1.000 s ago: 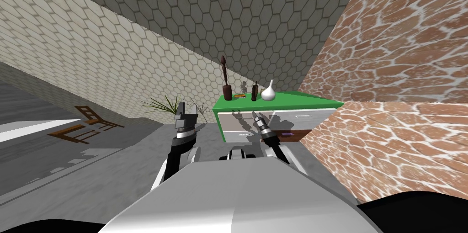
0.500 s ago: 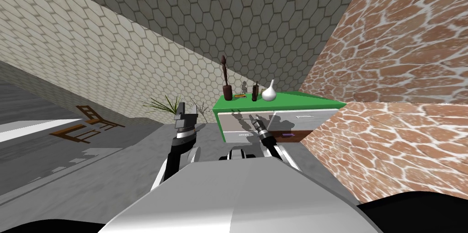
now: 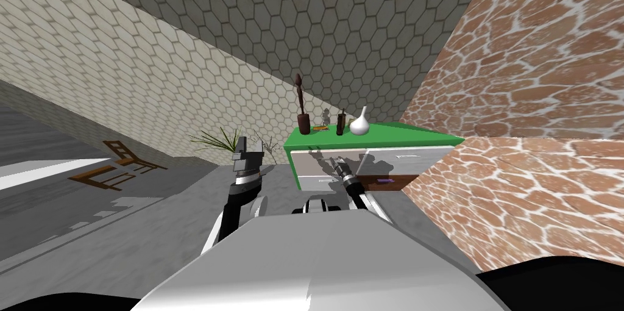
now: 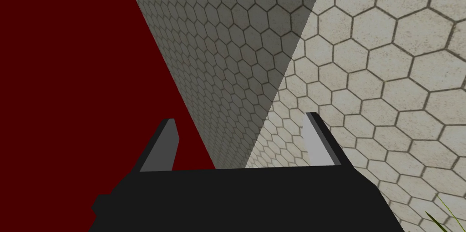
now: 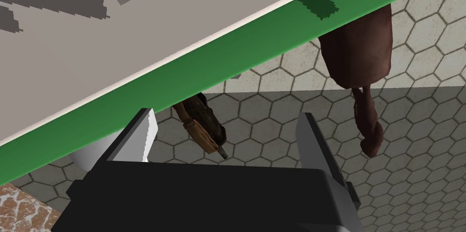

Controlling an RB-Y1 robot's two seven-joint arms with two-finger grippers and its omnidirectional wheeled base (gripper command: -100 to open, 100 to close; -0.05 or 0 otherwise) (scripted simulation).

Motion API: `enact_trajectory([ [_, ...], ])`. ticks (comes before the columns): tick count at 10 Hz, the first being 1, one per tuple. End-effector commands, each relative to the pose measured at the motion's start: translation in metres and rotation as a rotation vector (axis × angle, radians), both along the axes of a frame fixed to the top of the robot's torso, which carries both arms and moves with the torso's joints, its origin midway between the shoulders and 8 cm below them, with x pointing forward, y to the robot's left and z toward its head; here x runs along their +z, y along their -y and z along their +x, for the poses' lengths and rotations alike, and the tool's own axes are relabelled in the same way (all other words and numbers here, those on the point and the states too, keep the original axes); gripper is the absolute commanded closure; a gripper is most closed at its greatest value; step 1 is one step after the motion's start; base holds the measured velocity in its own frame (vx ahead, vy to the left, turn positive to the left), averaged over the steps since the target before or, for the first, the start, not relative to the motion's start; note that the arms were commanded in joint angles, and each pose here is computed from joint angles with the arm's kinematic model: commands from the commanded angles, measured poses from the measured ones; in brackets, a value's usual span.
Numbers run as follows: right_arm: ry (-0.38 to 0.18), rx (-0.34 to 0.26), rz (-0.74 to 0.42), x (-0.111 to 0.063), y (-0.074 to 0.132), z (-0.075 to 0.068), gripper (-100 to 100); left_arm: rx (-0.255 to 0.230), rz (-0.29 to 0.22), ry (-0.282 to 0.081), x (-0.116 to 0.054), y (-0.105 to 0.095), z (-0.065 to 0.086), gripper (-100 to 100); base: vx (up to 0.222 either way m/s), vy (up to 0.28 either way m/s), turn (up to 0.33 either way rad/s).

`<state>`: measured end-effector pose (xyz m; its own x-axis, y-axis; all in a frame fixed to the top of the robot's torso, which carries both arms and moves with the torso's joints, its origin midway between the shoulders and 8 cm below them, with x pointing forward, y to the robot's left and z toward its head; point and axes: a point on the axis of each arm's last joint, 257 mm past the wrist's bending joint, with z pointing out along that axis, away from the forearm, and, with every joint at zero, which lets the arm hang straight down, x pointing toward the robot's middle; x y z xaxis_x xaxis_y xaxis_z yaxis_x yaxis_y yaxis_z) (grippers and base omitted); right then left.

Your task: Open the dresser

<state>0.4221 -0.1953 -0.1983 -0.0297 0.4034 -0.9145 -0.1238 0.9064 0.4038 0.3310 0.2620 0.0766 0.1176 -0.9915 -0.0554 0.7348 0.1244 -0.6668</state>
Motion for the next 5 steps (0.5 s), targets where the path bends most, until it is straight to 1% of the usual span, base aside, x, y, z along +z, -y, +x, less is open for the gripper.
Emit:
enact_trajectory([
  [1,-0.044,-0.013,-0.109,-0.022,-0.003,0.001,-100,0.000,0.000,0.000,0.000,0.000,0.000,0,0.014,0.005,0.007],
  [2,-0.084,-0.014,-0.174,-0.041,-0.007,0.002,-100,0.000,0.000,0.000,0.000,0.000,0.000,0,0.018,0.007,0.009],
  [3,-0.085,-0.022,-0.206,-0.042,-0.005,0.002,-100,0.000,0.000,0.000,0.000,0.000,0.000,0,0.015,0.006,0.004],
  [4,-0.115,-0.013,-0.271,-0.058,-0.011,0.002,-100,0.000,0.000,0.000,0.000,0.000,0.000,0,0.018,0.008,0.008],
  [5,-0.123,-0.029,-0.300,-0.060,-0.006,0.002,-100,0.000,0.000,0.000,0.000,0.000,0.000,0,0.018,0.008,0.004],
])
